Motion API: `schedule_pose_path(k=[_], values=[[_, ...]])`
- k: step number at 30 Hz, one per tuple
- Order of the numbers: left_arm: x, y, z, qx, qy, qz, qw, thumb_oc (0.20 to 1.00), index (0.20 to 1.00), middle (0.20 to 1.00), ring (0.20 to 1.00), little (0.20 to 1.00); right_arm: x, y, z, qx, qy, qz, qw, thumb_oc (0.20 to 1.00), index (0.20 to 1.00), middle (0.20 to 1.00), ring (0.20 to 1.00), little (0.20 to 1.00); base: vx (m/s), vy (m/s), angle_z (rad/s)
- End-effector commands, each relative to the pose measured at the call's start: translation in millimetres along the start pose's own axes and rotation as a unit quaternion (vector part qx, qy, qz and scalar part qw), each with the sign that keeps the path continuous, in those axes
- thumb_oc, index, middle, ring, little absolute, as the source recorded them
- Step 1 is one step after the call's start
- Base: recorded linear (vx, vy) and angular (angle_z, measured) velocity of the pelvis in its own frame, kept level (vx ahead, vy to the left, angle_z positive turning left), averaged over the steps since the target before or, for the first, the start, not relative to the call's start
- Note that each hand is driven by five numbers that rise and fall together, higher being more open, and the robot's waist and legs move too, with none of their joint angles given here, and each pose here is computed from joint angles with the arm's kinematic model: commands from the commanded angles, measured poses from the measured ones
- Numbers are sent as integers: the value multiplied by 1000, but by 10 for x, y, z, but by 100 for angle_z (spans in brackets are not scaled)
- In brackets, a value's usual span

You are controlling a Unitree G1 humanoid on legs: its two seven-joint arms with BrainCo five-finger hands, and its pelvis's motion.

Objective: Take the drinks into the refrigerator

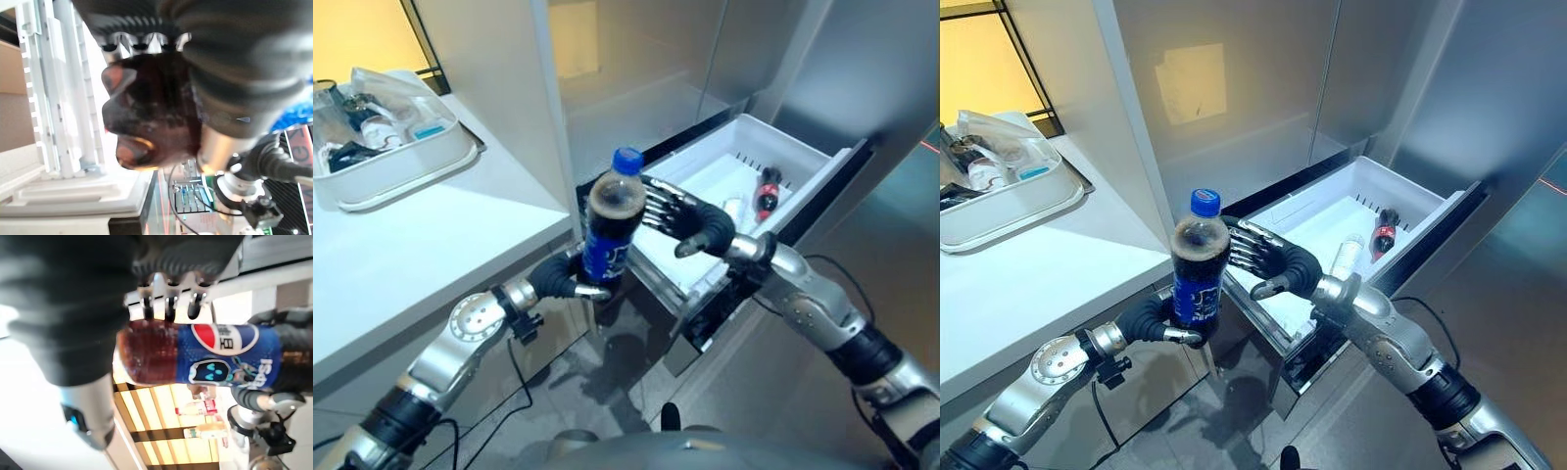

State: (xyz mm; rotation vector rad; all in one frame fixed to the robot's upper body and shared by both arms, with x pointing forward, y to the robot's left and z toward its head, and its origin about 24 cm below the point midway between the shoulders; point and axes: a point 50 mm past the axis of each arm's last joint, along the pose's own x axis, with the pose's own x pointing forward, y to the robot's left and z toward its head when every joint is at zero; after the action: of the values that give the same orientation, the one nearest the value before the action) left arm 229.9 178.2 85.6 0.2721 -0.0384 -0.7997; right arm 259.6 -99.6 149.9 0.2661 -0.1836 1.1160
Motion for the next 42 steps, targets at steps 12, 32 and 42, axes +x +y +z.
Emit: schedule_pose_path(k=[12,32,42], values=[[278,95,405,62,-120,27,990,200,200,200,200,200,557,377,171,-27,-70,123,990,1000,1000,1000,1000,1000,-1,1,0],[277,71,359,49,-110,33,992,200,200,200,200,200,425,-30,-180,-24,-7,-18,1000,1000,1000,1000,1000,1000,0,0,0],[300,74,374,57,-112,40,991,200,200,200,200,200,495,1,-280,-6,15,-10,1000,1000,1000,1000,1000,1000,0,0,0]])
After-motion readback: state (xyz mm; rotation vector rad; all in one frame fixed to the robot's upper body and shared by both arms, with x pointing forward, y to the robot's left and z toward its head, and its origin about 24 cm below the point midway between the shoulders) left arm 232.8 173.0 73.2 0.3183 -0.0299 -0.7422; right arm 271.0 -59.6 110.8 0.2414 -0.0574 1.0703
